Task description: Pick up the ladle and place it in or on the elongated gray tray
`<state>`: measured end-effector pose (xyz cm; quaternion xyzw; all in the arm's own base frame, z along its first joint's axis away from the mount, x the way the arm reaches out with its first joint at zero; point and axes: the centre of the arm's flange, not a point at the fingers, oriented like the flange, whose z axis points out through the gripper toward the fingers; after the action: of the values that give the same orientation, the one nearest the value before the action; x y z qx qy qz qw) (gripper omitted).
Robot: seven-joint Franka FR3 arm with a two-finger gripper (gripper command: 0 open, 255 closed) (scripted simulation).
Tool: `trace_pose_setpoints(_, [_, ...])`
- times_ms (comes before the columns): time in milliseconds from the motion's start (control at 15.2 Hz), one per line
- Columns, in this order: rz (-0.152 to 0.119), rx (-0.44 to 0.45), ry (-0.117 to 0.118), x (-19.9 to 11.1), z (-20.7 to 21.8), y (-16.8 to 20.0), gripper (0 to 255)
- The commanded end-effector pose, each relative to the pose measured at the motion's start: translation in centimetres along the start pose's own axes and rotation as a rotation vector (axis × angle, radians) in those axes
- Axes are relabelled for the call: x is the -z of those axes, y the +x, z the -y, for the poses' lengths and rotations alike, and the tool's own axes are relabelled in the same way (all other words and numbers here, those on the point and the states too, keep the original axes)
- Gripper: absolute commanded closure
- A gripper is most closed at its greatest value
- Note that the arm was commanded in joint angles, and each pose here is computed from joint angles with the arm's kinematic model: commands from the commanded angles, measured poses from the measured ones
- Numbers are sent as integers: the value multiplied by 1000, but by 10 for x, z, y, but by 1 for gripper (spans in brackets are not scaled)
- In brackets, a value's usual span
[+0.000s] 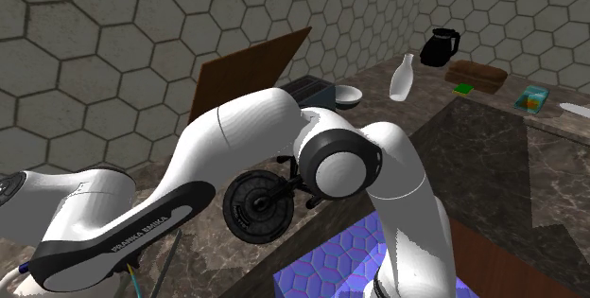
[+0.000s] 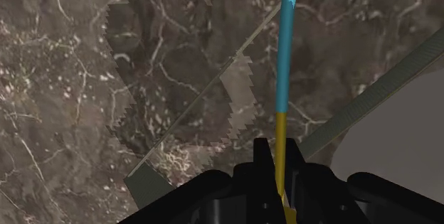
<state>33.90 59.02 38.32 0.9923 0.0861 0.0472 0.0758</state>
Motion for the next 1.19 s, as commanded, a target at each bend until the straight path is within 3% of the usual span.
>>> trace_pose_setpoints(0, [0, 0, 0, 0, 0, 0, 255])
trace_pose_setpoints(66, [0, 0, 0, 0, 0, 0, 0])
trace_pose_setpoints(396, [0, 0, 0, 0, 0, 0, 0])
trace_pose_setpoints(660, [0, 0, 0, 50, 0, 0, 0])
trace_pose_setpoints(1122, [0, 0, 0, 50, 0, 0, 0])
